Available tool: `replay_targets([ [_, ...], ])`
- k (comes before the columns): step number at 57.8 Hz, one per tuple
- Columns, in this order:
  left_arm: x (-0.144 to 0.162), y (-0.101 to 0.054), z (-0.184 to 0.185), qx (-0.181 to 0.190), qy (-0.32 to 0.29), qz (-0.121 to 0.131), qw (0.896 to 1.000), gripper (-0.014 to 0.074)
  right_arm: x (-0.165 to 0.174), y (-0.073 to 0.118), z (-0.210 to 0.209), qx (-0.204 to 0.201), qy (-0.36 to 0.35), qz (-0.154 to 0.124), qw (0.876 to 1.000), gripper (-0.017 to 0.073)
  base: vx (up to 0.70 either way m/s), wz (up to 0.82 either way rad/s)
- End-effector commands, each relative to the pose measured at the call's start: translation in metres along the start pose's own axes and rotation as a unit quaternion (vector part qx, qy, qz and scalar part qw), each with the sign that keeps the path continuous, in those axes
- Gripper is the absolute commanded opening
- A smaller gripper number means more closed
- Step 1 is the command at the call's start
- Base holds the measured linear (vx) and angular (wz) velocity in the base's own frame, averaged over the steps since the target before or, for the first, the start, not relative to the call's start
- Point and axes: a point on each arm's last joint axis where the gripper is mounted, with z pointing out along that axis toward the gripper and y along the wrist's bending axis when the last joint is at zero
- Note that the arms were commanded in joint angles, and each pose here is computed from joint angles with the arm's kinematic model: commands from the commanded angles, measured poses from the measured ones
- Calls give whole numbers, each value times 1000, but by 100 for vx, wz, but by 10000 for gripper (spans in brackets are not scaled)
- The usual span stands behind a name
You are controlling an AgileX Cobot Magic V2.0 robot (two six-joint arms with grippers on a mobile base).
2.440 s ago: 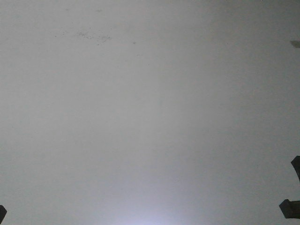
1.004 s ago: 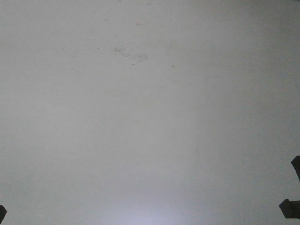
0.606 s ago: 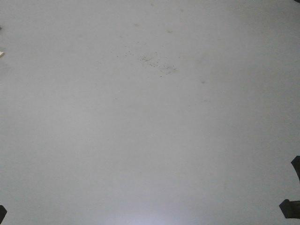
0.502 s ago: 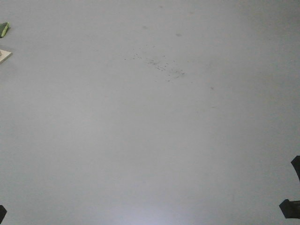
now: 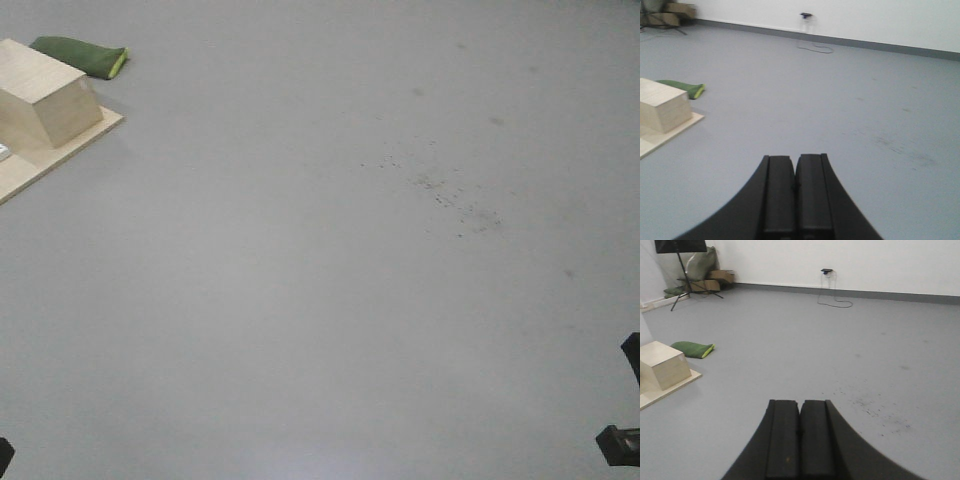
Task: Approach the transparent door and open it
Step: 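Drive the base toward the white-framed glass sliding door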
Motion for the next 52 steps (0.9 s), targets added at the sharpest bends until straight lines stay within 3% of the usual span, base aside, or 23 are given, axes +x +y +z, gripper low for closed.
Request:
replay_targets([
  [1,-4,0,0,0,-36,-6,999,3,-7,1,-1,-6,-46,-6,999,-4,54,55],
  [52,-4,0,0,0,-36,-6,999,3,-7,1,-1,-6,-46,-6,999,-4,55,63],
])
